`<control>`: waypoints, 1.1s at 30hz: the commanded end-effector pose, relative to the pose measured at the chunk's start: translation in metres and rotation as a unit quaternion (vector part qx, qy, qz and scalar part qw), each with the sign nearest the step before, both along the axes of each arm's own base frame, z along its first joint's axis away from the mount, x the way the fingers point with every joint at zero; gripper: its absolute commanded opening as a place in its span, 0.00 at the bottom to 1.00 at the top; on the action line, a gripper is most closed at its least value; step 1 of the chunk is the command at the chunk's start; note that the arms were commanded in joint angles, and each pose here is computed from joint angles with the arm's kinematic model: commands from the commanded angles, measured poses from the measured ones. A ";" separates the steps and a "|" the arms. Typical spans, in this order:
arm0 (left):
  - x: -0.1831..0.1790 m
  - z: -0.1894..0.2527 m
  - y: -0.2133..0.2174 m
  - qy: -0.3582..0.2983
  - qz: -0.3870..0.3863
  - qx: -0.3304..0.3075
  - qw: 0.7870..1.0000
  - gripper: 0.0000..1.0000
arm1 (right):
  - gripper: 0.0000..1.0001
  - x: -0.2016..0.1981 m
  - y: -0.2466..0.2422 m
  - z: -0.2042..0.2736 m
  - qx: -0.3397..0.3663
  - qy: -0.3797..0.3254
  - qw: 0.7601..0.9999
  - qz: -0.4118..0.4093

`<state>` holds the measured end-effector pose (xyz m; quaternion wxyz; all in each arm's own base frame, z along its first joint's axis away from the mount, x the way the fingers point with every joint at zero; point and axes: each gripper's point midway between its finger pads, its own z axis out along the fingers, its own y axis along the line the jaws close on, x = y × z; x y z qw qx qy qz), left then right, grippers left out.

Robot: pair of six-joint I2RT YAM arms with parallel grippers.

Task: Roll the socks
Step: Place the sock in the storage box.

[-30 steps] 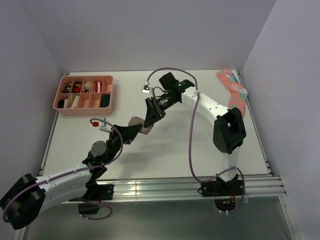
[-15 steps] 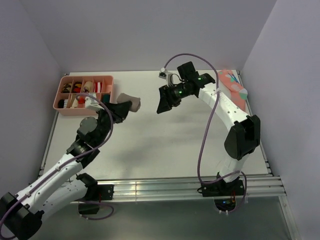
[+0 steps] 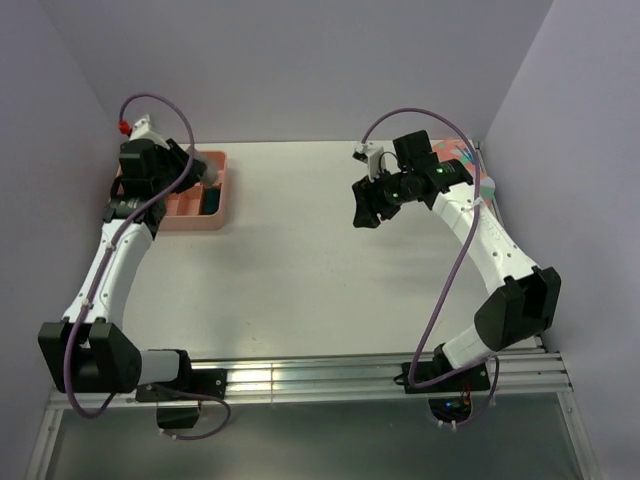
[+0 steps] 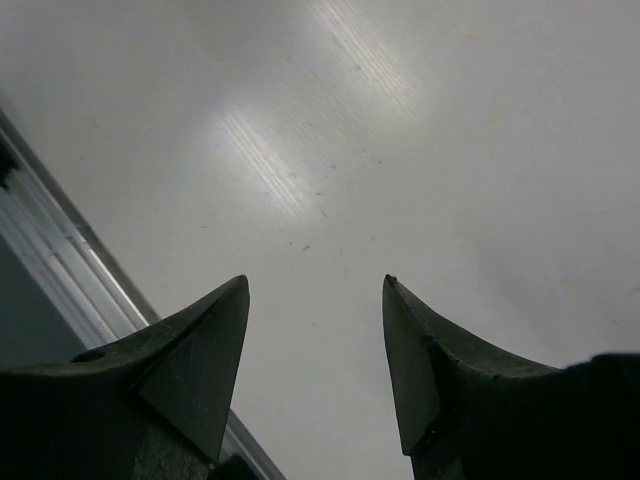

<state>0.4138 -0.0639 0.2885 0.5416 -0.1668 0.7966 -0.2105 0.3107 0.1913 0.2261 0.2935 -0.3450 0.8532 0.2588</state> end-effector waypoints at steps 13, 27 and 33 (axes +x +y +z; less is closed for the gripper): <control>0.073 -0.032 0.046 0.025 -0.109 0.062 0.992 0.00 | 0.64 -0.005 -0.051 0.016 -0.062 -0.128 0.989 -0.029; 0.081 -0.129 0.090 0.095 -0.207 -0.009 0.974 0.00 | 0.65 -0.010 -0.045 -0.007 -0.052 -0.108 0.993 -0.011; 0.090 -0.149 0.094 0.129 -0.206 -0.019 0.970 0.00 | 0.64 -0.006 -0.043 -0.008 -0.050 -0.108 0.993 -0.007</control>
